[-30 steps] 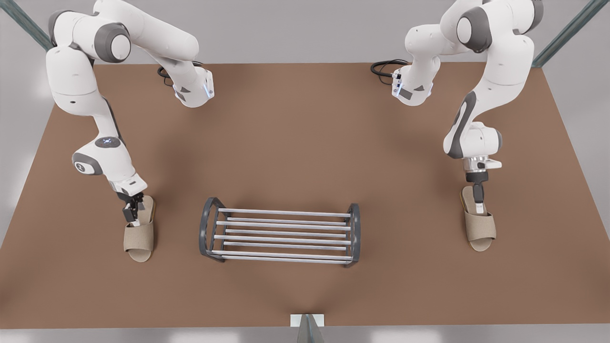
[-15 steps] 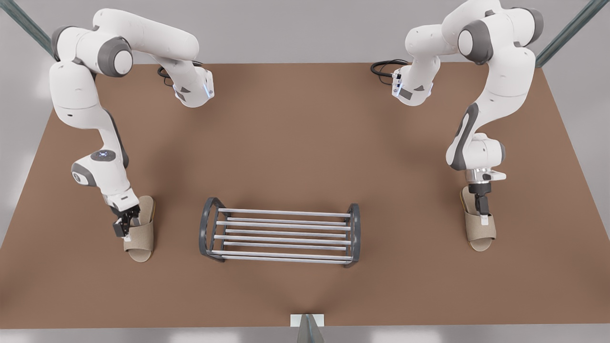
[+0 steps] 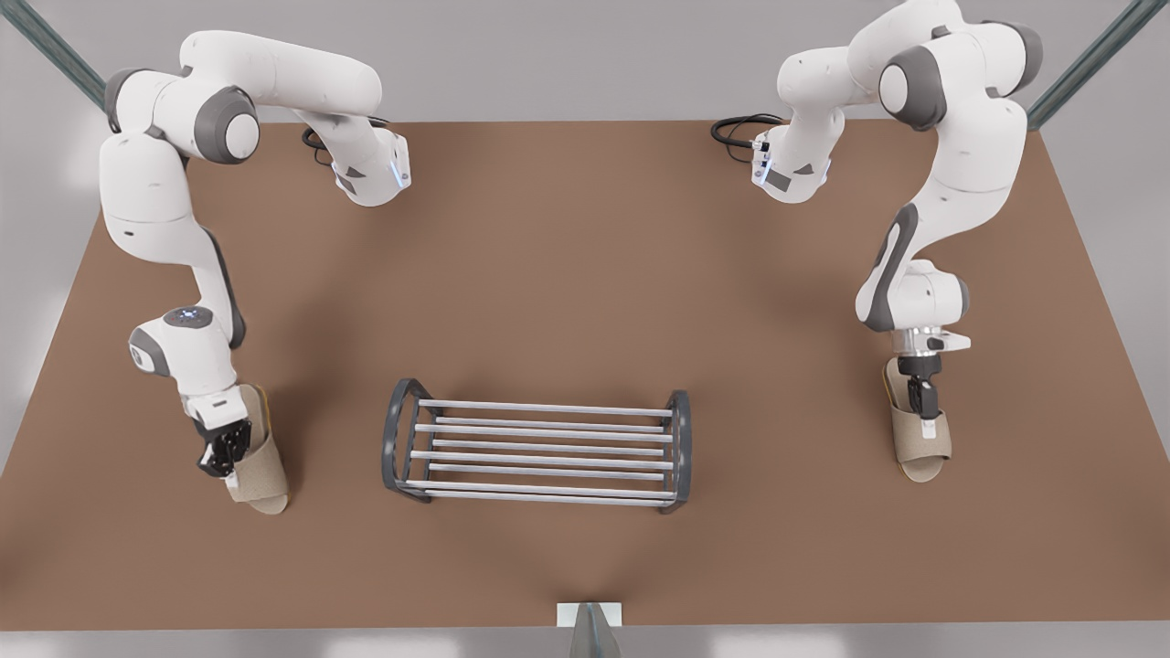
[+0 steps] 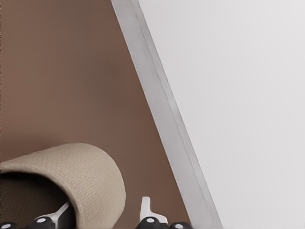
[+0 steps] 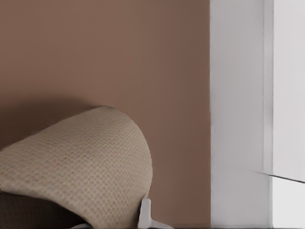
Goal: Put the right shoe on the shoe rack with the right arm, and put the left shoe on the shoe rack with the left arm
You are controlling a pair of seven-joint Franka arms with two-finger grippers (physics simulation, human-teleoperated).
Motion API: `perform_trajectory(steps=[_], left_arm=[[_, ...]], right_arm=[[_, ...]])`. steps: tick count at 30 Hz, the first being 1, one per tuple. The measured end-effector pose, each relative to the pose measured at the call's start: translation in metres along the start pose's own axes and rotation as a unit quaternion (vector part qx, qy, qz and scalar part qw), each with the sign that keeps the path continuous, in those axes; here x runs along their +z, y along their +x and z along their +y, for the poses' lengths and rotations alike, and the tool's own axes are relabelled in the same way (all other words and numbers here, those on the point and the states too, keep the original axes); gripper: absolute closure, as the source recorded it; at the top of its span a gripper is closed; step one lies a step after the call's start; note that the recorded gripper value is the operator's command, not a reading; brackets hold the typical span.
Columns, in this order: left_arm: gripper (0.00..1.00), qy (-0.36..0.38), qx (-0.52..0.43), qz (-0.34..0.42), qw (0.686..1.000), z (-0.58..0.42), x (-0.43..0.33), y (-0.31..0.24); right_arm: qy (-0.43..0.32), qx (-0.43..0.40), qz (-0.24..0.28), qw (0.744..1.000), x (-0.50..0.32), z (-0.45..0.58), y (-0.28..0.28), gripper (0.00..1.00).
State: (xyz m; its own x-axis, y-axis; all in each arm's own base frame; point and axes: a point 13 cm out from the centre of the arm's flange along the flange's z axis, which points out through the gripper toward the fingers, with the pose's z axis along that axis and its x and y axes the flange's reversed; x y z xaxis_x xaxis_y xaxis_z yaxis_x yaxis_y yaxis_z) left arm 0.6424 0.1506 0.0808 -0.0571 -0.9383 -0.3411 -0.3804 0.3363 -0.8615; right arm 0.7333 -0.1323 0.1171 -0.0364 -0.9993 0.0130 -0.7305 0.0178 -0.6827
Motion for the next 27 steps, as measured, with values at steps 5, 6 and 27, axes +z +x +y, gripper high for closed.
perform_trajectory(steps=[5,6,27], left_arm=[[0.39,0.001,-0.008,0.001,1.000,-0.001,0.003,0.001],[0.38,0.001,-0.010,0.001,1.000,-0.001,0.003,0.001],[0.55,0.020,-0.018,-0.006,1.000,-0.020,0.017,-0.009]], right_arm=[[0.046,0.028,0.004,0.999,-0.010,-0.060,-0.008,0.79],[0.060,0.031,0.006,0.998,-0.021,-0.078,-0.008,0.79],[0.097,-0.137,0.110,0.980,-0.249,-0.111,-0.447,0.79]])
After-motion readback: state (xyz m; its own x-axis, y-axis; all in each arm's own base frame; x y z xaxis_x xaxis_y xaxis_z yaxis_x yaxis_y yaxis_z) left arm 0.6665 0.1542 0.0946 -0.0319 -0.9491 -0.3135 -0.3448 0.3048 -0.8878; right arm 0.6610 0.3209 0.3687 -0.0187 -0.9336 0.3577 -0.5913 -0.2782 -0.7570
